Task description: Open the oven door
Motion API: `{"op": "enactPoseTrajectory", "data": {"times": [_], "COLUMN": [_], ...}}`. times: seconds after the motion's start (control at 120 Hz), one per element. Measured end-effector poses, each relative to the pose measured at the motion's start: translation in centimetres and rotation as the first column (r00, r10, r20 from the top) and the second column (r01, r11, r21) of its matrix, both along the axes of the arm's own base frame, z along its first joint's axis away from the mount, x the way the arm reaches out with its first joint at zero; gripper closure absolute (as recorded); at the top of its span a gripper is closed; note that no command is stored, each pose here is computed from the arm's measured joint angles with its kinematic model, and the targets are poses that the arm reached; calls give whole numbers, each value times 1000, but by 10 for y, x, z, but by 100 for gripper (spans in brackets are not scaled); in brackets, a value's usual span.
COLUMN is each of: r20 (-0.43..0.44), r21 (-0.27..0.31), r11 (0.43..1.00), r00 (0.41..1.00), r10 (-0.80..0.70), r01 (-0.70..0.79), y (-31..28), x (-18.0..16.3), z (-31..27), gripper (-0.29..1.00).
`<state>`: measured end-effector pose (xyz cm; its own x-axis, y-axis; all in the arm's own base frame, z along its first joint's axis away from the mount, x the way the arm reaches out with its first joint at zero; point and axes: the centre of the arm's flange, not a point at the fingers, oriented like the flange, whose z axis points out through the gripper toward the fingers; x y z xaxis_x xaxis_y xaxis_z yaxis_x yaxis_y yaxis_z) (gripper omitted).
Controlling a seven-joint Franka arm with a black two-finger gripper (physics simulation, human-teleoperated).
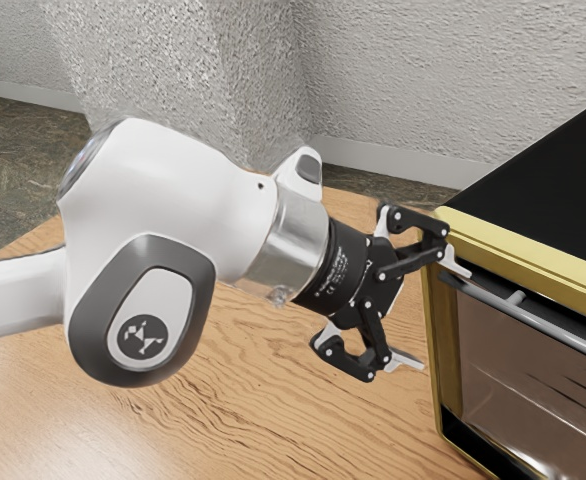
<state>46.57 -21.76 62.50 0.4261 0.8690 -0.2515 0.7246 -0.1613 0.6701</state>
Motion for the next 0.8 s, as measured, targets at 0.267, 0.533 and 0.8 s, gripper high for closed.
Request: {"op": "enactPoseTrajectory", "data": {"times": [0.267,0.533,0.8], "r20": [-35,-46,75], "r21": [3,45,121], "r11": [1000,998,983], "r00": [999,998,989], "r10": [23,37,128], "r01": [-23,-35,-136], "y": [1,8,-9], "x": [1,-23,-158], "z": [-17,-33,-48], "gripper": [0,0,0]}}
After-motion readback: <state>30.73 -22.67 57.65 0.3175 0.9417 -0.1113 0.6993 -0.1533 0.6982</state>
